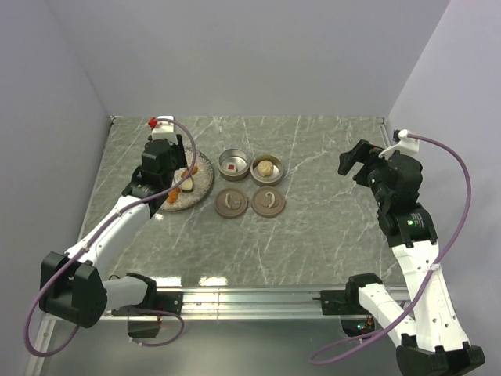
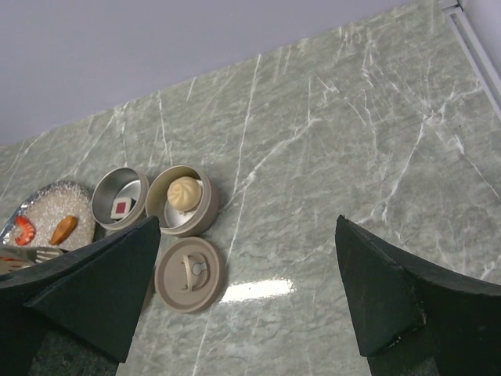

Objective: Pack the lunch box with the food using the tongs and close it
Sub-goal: Pick up the food using the clamp

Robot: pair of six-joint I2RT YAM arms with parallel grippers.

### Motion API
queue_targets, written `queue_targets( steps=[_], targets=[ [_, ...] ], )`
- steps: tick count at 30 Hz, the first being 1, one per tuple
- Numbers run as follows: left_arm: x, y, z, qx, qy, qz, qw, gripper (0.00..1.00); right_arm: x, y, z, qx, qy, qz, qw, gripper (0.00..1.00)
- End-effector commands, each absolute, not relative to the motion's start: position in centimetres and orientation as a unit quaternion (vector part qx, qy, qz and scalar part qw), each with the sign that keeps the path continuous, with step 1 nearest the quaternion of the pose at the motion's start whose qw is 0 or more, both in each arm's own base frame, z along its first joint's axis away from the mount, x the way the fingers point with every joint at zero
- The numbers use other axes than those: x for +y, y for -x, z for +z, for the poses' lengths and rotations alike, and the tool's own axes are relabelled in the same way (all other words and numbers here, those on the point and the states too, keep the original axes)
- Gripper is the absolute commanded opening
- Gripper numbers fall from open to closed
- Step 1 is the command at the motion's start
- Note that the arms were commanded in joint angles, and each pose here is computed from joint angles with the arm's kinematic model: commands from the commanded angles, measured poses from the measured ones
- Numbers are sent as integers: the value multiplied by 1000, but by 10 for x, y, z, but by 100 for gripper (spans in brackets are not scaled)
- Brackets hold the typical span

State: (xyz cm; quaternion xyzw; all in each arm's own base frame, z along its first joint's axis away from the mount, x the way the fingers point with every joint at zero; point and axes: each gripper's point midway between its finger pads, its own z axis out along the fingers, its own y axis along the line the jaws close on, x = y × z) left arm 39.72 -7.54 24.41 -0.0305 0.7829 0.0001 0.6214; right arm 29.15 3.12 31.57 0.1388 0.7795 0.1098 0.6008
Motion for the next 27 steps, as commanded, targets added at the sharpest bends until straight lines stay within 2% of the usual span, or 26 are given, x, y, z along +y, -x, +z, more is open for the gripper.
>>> queue_targets(
  steps=[1, 14, 19, 27],
  targets=[
    [-84, -406, 256, 765, 18, -23, 643, 46, 31, -287, 344, 757, -135, 117, 629, 100],
    [-91, -414, 247, 769, 9, -30, 638, 45, 29, -286, 344, 756, -137, 113, 629, 100],
    [-92, -413, 268, 752, 15, -41, 658, 44, 29, -285, 344, 757, -137, 111, 629, 100],
    [-96, -421, 263, 756, 12, -42, 653, 44, 30, -286, 345, 756, -136, 114, 630, 100]
  ],
)
